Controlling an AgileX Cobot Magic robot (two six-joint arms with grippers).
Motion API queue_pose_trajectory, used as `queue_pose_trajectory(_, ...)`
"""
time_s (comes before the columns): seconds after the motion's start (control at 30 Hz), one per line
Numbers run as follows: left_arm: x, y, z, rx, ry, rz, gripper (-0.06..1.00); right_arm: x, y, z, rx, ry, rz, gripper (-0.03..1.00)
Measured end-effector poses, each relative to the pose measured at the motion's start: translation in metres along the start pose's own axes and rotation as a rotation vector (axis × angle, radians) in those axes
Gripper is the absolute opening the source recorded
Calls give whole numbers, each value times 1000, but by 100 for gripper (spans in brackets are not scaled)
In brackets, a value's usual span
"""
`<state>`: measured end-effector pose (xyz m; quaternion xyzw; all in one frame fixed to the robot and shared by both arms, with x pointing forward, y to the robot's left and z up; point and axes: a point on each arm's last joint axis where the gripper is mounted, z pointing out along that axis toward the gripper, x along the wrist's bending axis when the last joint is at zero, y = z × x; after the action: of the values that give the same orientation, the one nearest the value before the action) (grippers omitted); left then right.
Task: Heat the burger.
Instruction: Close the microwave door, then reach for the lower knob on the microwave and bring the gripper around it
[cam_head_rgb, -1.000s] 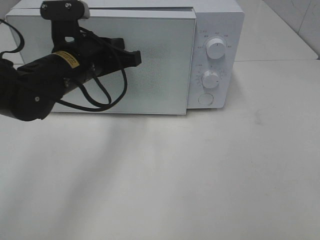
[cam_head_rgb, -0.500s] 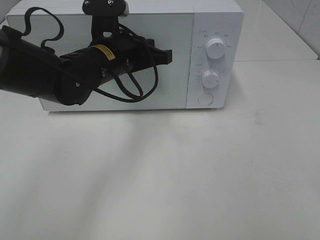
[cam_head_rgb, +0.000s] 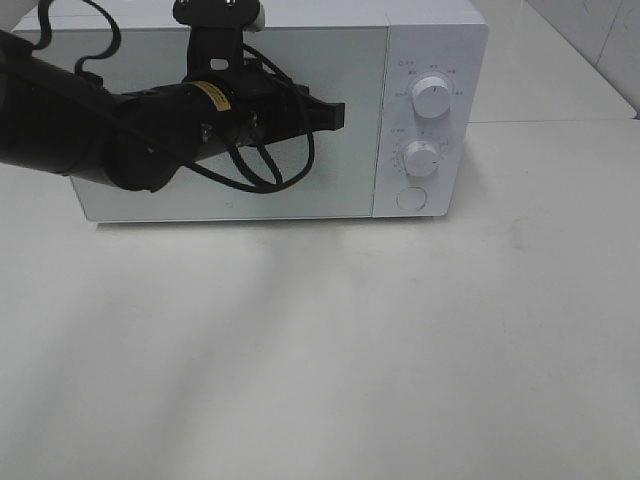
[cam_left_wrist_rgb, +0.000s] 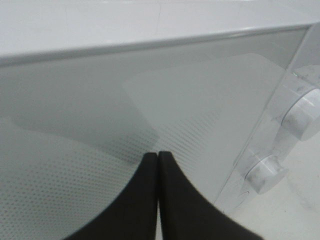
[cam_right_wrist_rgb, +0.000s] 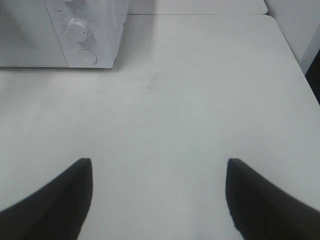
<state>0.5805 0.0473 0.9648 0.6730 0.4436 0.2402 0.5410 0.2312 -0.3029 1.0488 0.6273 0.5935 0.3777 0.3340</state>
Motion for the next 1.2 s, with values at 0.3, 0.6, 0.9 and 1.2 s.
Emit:
queue_pose_trajectory(0.3,-10,4,-18,218,-18,-27,15,0,0,0,1,0,0,73)
queue_pose_trajectory(0.6,-16,-5,-47,568,-38,-25,95,0,0,0,1,0,0,73)
queue_pose_trajectory(0.9,-19,0,-87,845,-58,-11,99,0,0,0,1,0,0,73)
queue_pose_trajectory(1.2,-11,9,-112,972,-46,-15,99,0,0,0,1,0,0,73)
